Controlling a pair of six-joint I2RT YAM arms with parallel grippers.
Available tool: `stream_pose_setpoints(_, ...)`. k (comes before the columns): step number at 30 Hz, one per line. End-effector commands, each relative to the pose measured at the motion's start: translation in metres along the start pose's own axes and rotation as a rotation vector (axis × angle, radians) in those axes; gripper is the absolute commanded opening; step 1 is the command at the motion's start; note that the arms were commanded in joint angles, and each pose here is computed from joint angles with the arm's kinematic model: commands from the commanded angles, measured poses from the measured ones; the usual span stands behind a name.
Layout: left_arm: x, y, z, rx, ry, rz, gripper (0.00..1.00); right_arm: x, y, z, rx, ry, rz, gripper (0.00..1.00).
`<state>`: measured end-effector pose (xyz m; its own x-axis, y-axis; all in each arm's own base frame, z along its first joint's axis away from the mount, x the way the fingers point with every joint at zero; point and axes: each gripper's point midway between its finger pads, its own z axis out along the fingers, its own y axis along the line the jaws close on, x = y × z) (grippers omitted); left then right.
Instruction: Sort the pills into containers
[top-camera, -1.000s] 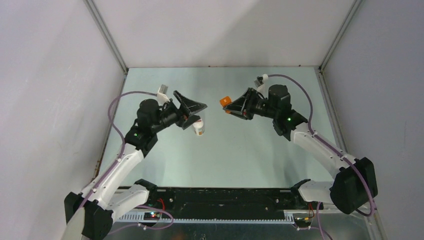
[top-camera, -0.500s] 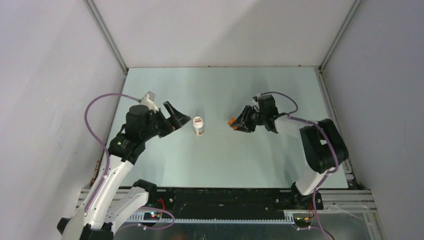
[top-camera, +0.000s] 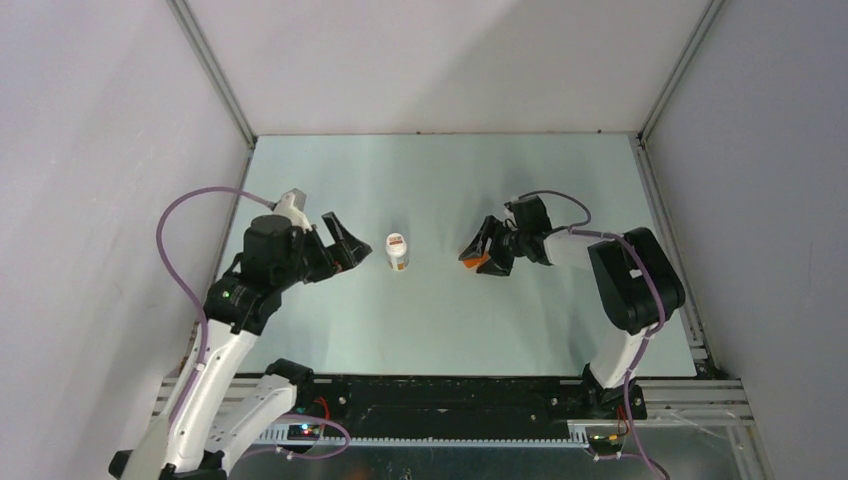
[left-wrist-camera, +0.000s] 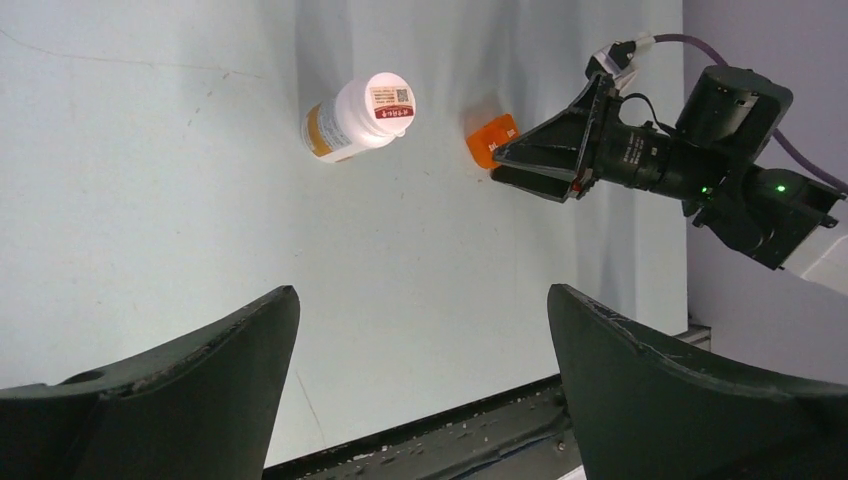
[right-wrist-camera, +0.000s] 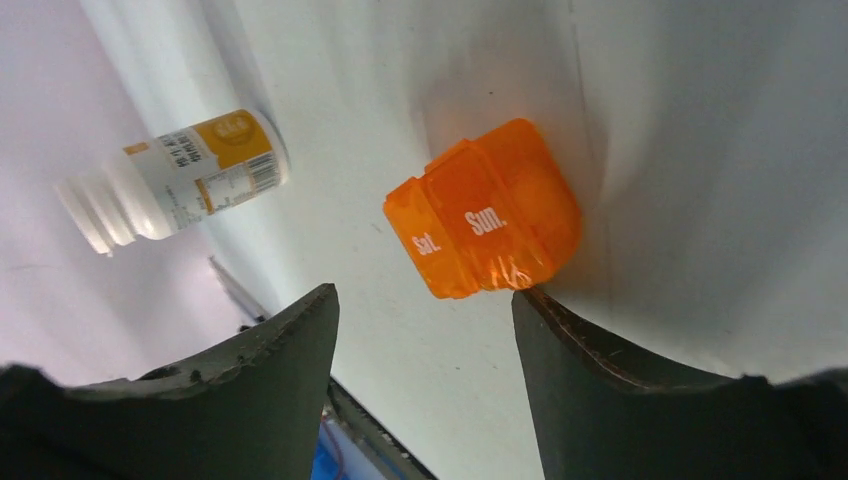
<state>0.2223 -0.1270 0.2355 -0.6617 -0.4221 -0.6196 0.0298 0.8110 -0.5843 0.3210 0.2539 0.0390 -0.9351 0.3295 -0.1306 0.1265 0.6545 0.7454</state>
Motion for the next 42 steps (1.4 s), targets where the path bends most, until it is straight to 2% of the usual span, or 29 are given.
stream_pose_setpoints(1,-0.020,-0.001,-0.019,-0.030,-0.075,0.078,0.99,-0.016,-0.012,-0.020,0.134,-0.079,-0.077,0.70)
stream_pose_setpoints(8,-0.032,0.007,-0.036,-0.096,-0.130,0.117,0.99,-0.029,-0.013,-0.078,0.271,-0.218,-0.168,0.72)
stream_pose_setpoints(12,-0.044,0.017,-0.052,-0.153,-0.213,0.129,0.99,-0.044,-0.027,-0.138,0.467,-0.410,-0.210,0.72)
stream_pose_setpoints(16,-0.051,0.022,-0.065,-0.176,-0.281,0.165,0.99,-0.043,-0.028,-0.217,0.583,-0.635,-0.207,0.72)
stream_pose_setpoints(20,-0.055,0.023,-0.078,-0.181,-0.315,0.200,0.99,-0.024,-0.022,-0.305,0.586,-0.895,-0.185,0.80)
stream_pose_setpoints(24,-0.058,0.029,-0.089,-0.211,-0.351,0.207,0.99,0.005,-0.039,-0.359,0.606,-1.041,-0.128,0.95)
stream_pose_setpoints(26,-0.058,0.031,-0.094,-0.216,-0.368,0.210,0.99,0.016,-0.048,-0.378,0.612,-1.106,-0.088,0.99)
stream_pose_setpoints(35,-0.057,0.030,-0.099,-0.198,-0.393,0.207,0.99,0.034,-0.051,-0.436,0.539,-1.343,0.014,1.00)
stream_pose_setpoints(42,-0.057,0.031,-0.099,-0.197,-0.398,0.207,0.99,0.033,-0.051,-0.439,0.548,-1.359,0.016,0.99)
